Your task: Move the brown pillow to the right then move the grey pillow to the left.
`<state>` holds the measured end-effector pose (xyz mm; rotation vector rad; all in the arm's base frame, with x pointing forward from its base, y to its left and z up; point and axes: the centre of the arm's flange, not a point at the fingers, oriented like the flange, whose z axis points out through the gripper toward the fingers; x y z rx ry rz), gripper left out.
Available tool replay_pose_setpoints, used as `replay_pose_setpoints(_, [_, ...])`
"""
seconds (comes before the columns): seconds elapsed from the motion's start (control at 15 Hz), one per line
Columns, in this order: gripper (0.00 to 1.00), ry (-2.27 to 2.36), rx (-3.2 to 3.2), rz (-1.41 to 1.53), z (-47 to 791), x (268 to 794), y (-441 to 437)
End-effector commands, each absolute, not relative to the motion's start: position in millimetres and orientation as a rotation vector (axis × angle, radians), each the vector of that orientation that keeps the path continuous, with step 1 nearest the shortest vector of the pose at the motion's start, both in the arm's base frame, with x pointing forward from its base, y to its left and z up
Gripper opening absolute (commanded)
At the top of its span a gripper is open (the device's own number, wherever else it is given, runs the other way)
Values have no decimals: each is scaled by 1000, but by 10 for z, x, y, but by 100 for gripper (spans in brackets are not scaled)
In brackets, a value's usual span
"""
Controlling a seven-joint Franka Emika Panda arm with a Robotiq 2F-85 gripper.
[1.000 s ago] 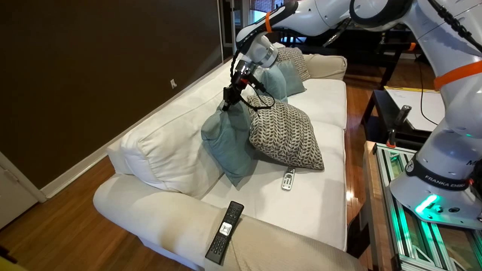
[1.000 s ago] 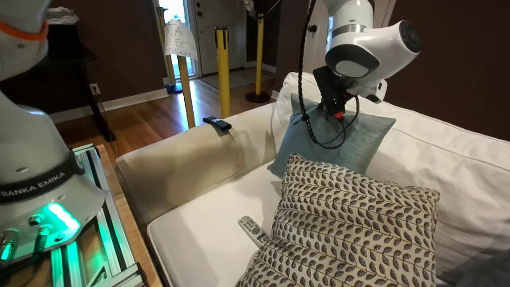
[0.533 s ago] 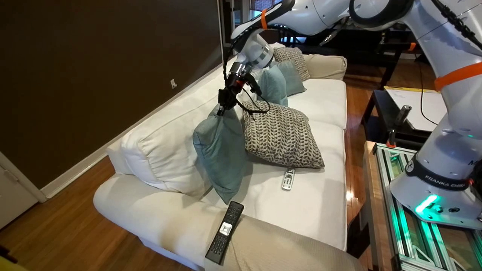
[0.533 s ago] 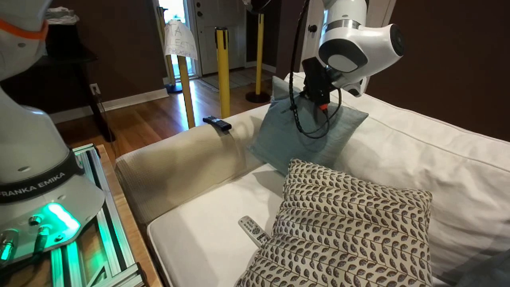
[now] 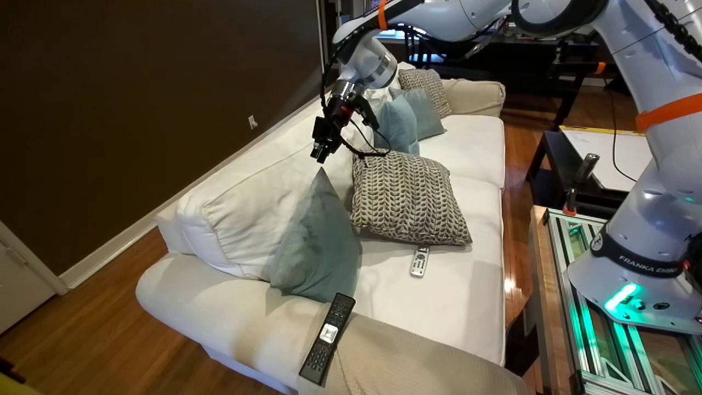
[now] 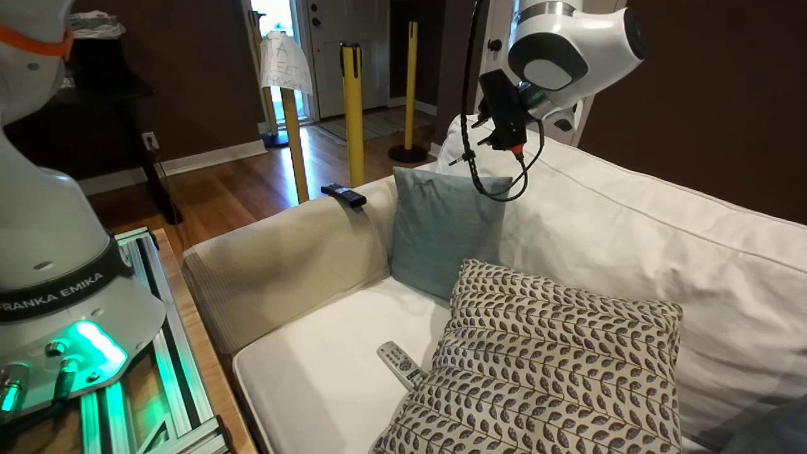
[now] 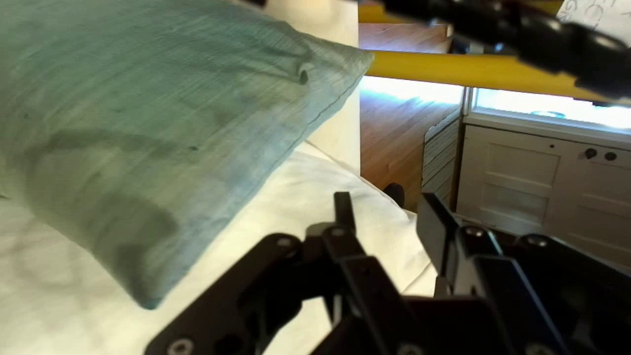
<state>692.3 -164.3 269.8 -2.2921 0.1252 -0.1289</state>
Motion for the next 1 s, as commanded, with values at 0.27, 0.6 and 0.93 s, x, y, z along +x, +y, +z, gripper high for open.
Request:
replay_pose_setpoints(0.27, [99,150,-2594,-54,3060,6716,-2169])
replay_pose_setpoints(0.6, [100,228,-2843,48,2837,6647,-2434])
replay_pose_setpoints(0.93, [100,303,-3104,-26,2536,6730,-2584])
